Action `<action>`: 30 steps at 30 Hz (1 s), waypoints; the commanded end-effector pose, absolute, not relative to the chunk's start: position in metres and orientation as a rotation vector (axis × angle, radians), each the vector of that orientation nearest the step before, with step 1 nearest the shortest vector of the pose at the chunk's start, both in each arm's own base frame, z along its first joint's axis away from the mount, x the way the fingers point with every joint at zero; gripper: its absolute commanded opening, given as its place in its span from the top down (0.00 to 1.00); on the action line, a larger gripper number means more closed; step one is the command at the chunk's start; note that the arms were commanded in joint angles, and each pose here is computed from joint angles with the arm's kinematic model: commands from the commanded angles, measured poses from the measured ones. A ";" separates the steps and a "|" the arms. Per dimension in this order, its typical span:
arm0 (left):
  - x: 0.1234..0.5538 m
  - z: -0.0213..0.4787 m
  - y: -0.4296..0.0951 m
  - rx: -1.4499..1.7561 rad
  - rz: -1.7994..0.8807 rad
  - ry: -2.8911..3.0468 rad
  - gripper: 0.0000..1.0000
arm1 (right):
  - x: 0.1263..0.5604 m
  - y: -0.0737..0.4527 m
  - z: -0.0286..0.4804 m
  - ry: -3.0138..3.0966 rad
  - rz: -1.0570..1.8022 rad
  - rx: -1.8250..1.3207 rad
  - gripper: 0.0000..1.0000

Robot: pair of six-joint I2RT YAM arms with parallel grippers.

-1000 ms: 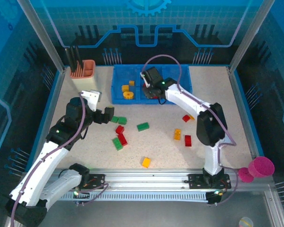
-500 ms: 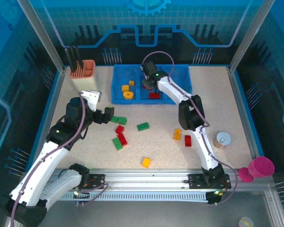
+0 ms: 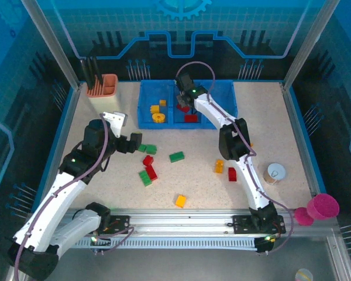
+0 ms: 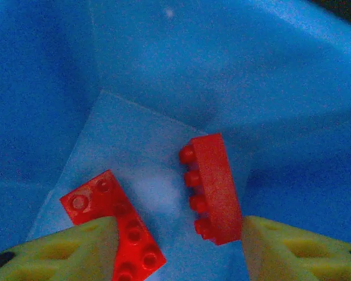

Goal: Sort the legos into containers by color
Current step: Place the lego in the container, then pick up the lego from the bottom-right of the table.

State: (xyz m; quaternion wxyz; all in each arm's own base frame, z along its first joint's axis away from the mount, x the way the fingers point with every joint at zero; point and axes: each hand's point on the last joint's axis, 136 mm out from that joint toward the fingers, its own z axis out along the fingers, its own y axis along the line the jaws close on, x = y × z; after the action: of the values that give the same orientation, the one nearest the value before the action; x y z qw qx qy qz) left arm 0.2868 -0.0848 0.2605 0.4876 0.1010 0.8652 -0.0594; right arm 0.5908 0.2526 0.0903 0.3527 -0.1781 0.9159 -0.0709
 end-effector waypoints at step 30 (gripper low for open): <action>0.303 0.247 -0.093 0.309 -0.135 2.149 0.01 | 0.235 0.085 0.090 2.860 -0.045 0.225 0.37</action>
State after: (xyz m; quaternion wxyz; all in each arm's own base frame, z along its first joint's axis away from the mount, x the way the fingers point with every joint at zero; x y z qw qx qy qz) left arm 0.2977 -0.0881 0.2388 0.4557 0.1249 0.8804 -0.0403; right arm 0.2645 0.0957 0.1080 0.1805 0.0099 0.9833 -0.0208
